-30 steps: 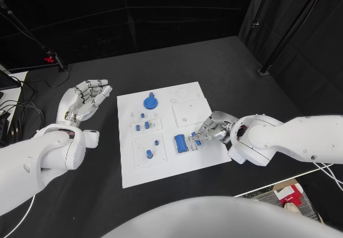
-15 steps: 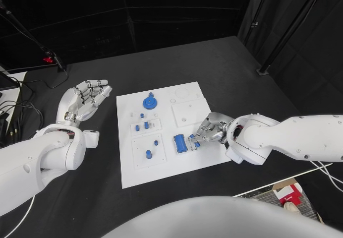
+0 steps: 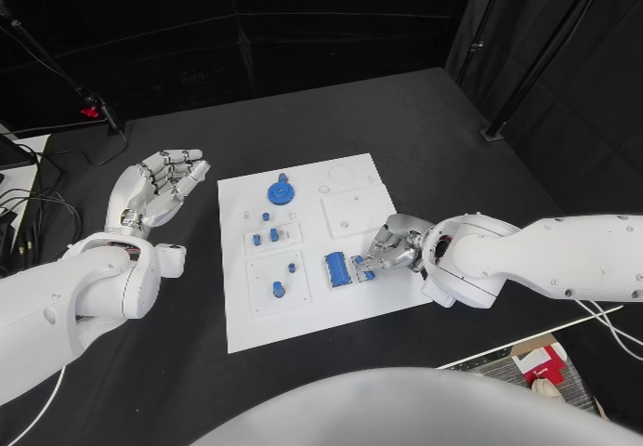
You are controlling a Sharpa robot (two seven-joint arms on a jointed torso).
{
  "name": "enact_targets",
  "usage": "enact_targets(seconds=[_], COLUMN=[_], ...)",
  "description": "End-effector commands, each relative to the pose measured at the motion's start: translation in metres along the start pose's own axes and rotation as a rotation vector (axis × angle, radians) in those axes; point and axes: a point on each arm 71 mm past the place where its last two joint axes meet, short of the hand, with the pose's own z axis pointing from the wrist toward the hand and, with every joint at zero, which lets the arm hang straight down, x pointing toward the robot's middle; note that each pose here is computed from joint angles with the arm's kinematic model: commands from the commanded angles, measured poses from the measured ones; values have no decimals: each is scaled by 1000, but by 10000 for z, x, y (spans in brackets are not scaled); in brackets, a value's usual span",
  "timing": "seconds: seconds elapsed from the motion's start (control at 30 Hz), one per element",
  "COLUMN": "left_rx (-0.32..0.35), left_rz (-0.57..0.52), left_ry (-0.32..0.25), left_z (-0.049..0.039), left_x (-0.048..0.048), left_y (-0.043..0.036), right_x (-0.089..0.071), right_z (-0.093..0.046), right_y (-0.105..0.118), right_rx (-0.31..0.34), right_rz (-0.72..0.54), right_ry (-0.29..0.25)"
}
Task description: Assemble the parts on the task board
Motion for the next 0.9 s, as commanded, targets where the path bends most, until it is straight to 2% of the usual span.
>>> enact_targets(seconds=[0.03,0.9], left_rx=[9,6], left_rz=[-4,-4], left_ry=[3,3], left_z=[8,6], left_x=[4,-2], left_y=[-15,-11], right_x=[29,58], right_z=[-3,33], right_y=[19,39], right_rx=[-3,-1], right_rz=[-10,-22], right_ry=[26,45])
